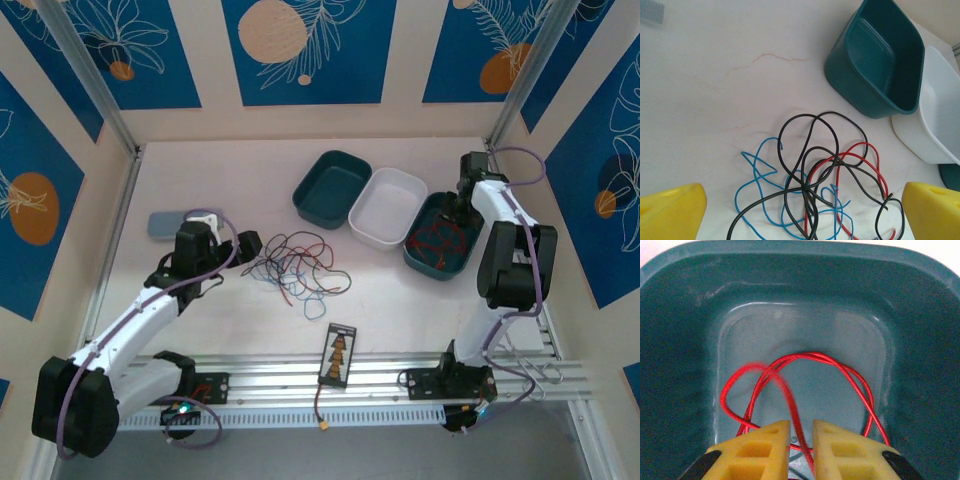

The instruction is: Untangle the cables

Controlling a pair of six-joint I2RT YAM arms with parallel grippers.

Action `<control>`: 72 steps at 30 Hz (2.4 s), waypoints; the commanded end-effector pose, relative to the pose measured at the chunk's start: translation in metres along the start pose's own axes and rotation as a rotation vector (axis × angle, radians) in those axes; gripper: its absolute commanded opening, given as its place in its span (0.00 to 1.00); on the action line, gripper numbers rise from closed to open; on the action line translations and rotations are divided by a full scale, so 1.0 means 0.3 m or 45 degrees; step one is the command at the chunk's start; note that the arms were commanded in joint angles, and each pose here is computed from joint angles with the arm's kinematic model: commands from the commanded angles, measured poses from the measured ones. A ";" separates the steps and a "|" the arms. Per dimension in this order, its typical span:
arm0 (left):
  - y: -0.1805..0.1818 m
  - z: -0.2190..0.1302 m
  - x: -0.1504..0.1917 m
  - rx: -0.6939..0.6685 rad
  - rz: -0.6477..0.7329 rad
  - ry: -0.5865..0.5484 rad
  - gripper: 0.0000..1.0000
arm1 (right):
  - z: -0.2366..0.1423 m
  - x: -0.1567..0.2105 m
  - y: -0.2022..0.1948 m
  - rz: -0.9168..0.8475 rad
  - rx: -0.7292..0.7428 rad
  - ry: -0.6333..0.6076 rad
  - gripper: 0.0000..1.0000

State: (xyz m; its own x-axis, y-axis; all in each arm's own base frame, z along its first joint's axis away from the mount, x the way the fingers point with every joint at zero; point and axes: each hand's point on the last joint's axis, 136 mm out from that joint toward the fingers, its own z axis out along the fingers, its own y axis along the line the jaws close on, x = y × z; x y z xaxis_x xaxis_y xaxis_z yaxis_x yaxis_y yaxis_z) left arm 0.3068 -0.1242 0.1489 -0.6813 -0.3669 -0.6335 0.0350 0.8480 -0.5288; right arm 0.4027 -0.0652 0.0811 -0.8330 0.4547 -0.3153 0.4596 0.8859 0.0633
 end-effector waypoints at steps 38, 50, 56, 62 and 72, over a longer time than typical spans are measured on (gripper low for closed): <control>-0.027 0.147 0.107 0.014 -0.039 0.318 1.00 | -0.466 0.595 0.769 -0.723 -0.663 -0.105 0.69; 0.006 0.244 0.167 -0.045 -0.112 0.392 1.00 | -0.357 0.753 0.952 -0.923 -0.702 0.077 0.82; 0.029 0.273 0.185 -0.074 -0.146 0.401 0.98 | -0.317 0.784 1.020 -0.969 -0.720 0.142 0.70; 0.049 0.296 0.207 -0.089 -0.177 0.413 0.95 | -0.274 0.805 1.064 -1.019 -0.705 0.191 0.59; 0.072 0.316 0.243 -0.105 -0.197 0.441 0.86 | -0.187 0.829 1.060 -1.064 -0.607 0.262 0.47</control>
State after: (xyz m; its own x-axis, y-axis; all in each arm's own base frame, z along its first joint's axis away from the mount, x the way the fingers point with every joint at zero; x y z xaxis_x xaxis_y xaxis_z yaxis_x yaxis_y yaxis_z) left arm 0.3292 -0.1652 0.0422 -0.8777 -0.3535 -0.3237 -0.1355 0.8308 -0.5399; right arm 0.3313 0.3336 0.0789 -0.8905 -0.3409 -0.3014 -0.4255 0.8585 0.2863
